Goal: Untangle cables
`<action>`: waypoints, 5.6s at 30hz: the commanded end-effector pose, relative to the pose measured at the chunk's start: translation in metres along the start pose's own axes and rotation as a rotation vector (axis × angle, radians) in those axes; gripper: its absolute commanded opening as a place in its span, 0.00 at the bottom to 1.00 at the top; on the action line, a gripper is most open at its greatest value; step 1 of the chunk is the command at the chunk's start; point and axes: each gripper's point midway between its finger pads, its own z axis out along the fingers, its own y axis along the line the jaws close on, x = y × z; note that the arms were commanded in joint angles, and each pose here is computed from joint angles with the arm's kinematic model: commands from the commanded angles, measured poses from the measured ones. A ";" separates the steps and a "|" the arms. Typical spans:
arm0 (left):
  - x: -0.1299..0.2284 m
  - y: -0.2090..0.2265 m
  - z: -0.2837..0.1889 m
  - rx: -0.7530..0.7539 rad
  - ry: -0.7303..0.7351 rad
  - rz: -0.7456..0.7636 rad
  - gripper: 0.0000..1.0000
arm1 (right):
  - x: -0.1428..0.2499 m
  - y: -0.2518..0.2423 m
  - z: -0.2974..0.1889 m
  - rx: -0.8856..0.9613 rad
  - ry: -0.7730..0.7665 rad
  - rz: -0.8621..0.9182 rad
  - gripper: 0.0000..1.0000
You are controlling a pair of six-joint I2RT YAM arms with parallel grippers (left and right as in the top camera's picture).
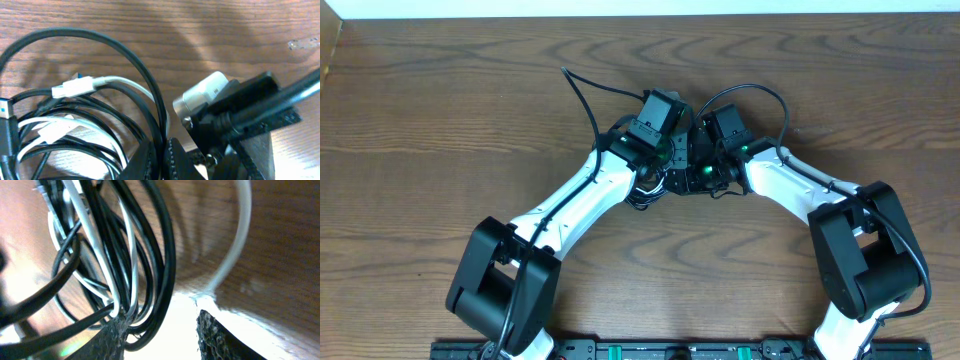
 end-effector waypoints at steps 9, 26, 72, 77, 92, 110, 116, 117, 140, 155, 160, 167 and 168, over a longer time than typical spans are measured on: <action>-0.044 -0.031 -0.083 0.151 -0.180 0.003 0.08 | -0.005 -0.015 -0.003 0.117 -0.044 0.013 0.43; -0.063 -0.044 -0.203 0.235 -0.413 0.080 0.08 | -0.009 -0.024 -0.012 0.108 -0.049 0.045 0.42; -0.003 -0.026 -0.116 0.115 -0.065 0.149 0.08 | -0.022 -0.072 -0.074 0.150 -0.114 0.112 0.45; 0.004 -0.021 -0.105 0.092 -0.025 0.146 0.08 | -0.022 -0.078 -0.075 0.181 -0.119 0.114 0.46; 0.037 0.004 -0.034 0.007 0.167 0.218 0.08 | -0.021 -0.069 -0.074 0.136 -0.107 0.111 0.44; 0.023 0.065 -0.014 -0.082 0.196 0.168 0.08 | -0.020 -0.024 -0.057 0.007 -0.089 -0.011 0.42; 0.026 0.086 -0.005 -0.107 0.226 0.139 0.09 | -0.019 -0.012 -0.050 -0.003 -0.087 -0.052 0.43; 0.028 0.088 -0.002 -0.112 0.237 0.135 0.12 | -0.019 -0.010 -0.049 -0.005 -0.086 -0.057 0.43; -0.041 0.063 -0.082 -0.181 0.019 0.176 0.69 | -0.024 -0.057 -0.063 0.157 -0.119 0.069 0.51; 0.012 0.010 -0.005 -0.150 0.163 0.390 0.59 | -0.018 -0.131 -0.108 0.223 -0.146 0.320 0.56; 0.012 0.023 0.021 -0.204 0.166 0.415 0.59 | -0.017 -0.135 -0.110 0.226 -0.149 0.324 0.56; 0.018 0.022 0.055 -0.195 0.165 0.426 0.53 | -0.018 -0.135 -0.110 0.226 -0.148 0.316 0.57; 0.018 0.021 0.059 -0.194 0.164 0.428 0.51 | -0.017 -0.135 -0.110 0.226 -0.148 0.316 0.57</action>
